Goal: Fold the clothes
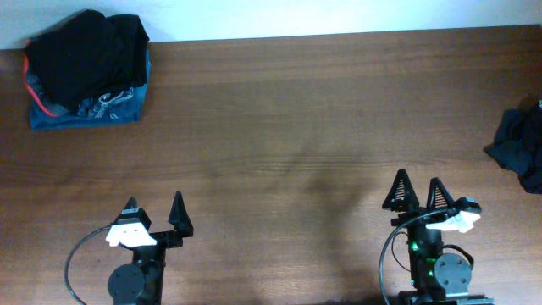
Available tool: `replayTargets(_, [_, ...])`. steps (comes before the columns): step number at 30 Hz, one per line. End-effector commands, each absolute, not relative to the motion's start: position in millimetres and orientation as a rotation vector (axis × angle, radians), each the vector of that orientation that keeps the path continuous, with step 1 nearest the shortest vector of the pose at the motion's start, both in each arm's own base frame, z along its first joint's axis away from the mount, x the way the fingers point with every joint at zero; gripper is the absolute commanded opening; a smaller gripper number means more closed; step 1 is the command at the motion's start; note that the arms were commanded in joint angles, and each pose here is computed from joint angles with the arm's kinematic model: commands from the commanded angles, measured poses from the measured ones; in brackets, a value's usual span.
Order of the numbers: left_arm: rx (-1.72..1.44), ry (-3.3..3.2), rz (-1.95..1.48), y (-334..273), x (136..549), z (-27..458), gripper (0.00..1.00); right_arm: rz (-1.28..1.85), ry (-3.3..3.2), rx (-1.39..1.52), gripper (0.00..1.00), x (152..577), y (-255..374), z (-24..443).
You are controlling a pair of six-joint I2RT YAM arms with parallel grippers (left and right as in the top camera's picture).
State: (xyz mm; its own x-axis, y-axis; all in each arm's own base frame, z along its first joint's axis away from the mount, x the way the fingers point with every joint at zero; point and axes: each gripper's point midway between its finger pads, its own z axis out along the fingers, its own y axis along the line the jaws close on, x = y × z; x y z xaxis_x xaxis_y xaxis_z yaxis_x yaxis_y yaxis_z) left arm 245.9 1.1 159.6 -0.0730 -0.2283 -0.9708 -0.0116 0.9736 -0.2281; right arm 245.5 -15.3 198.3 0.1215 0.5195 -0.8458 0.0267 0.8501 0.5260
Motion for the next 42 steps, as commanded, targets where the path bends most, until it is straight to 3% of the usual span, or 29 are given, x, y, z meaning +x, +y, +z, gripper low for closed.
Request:
replayTargets(1, [-0.184,1.639,-0.167,3,246,157,0.99,0.446,1.412,0.458,0.99,246,-8,200])
replayTargets(10, [-0.184,1.639,-0.167,3,246,157,0.99,0.543,1.344,0.233,0.99,238,24,234])
replayTargets(20, [-0.184,1.639,-0.167,3,246,157,0.99,0.246,1.337,0.13,0.99,224,7,295])
replayTargets(30, [-0.184,1.639,-0.167,3,246,157,0.99,-0.317,1.573,0.535,0.99,242,-89,322])
replayTargets(37, [-0.184,1.639,-0.167,3,246,157,0.99,-0.503,1.762,0.695,0.98,303,-138,334])
replayTargets(42, [-0.184,1.639,-0.167,3,246,157,0.99,-0.65,2.02,0.88,0.99,329,-216,311])
